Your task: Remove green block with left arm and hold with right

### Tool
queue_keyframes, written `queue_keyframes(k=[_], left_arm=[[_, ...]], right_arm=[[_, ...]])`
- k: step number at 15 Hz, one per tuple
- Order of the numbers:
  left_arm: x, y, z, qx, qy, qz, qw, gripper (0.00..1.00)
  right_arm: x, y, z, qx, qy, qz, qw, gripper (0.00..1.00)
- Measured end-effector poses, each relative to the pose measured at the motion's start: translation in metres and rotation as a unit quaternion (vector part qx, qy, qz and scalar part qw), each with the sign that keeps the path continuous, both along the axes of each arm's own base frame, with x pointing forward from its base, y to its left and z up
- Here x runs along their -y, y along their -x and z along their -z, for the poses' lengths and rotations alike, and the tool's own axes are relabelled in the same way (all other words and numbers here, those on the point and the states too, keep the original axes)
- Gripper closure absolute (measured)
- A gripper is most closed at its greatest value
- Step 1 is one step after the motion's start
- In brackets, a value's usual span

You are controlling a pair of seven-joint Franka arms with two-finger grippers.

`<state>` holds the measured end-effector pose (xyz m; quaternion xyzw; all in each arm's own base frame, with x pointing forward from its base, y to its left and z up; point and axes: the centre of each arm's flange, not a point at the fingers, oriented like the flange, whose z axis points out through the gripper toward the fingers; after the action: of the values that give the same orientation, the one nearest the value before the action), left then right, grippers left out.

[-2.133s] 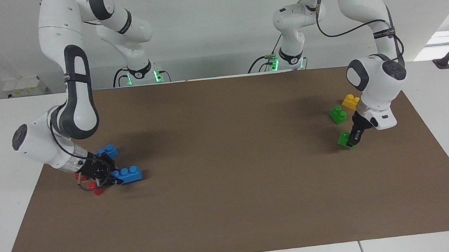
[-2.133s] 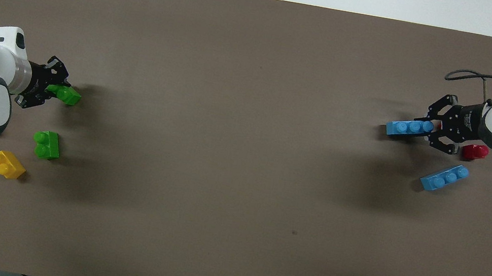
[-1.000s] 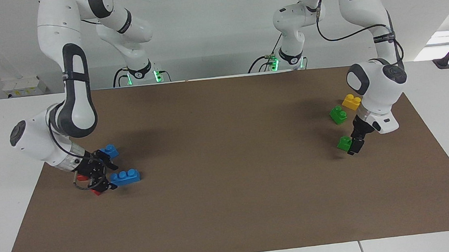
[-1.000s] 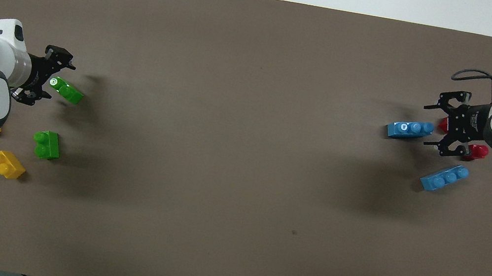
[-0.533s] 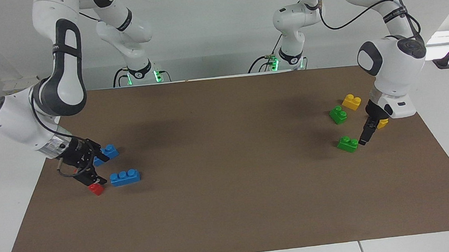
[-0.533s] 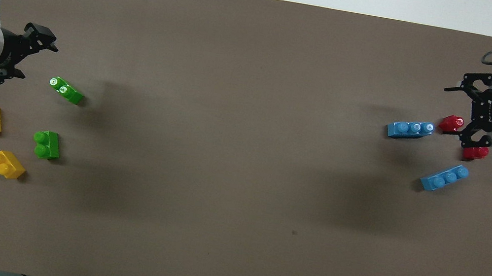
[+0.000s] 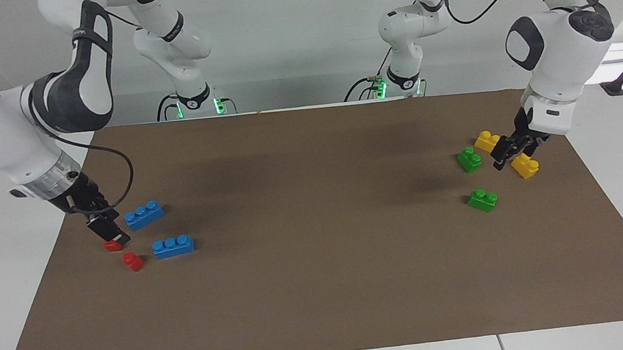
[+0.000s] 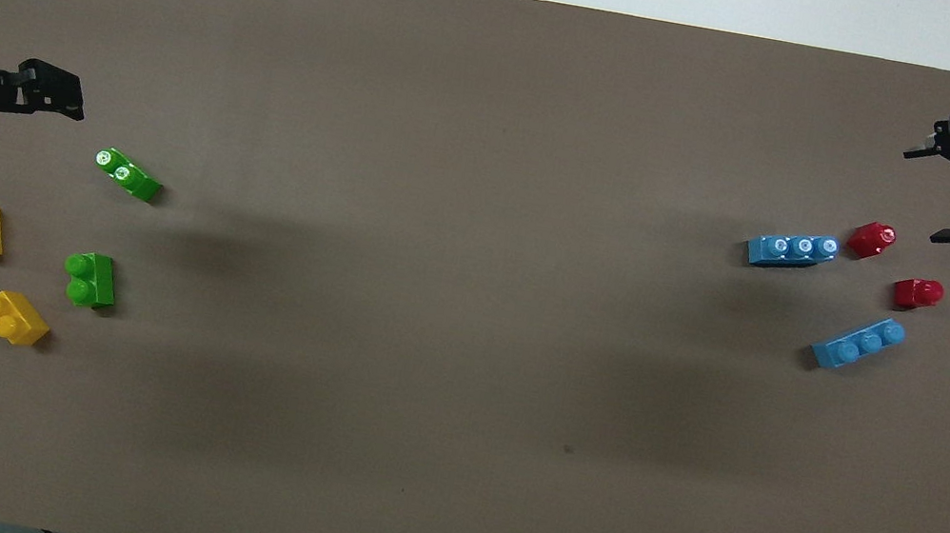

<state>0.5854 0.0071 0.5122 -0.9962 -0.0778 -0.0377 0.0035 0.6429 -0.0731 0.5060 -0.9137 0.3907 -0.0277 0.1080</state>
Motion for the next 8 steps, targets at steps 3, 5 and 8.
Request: queue_keyframes(k=[3,5,8], left_arm=[[0.012,0.013,-0.016,-0.011,-0.005,0.047,0.999,0.00],[0.015,0.019,-0.025,-0.012,-0.006,0.054,0.998,0.00],[0.016,0.026,-0.033,-0.017,-0.007,0.057,0.998,0.00]], right_arm=[[-0.026,0.020,-0.046,0.014,0.071,-0.139,0.988,0.00],[-0.052,0.037,-0.074,0.014,0.100,-0.220,0.970,0.03],[-0.085,0.064,-0.104,0.008,0.110,-0.308,0.945,0.00]])
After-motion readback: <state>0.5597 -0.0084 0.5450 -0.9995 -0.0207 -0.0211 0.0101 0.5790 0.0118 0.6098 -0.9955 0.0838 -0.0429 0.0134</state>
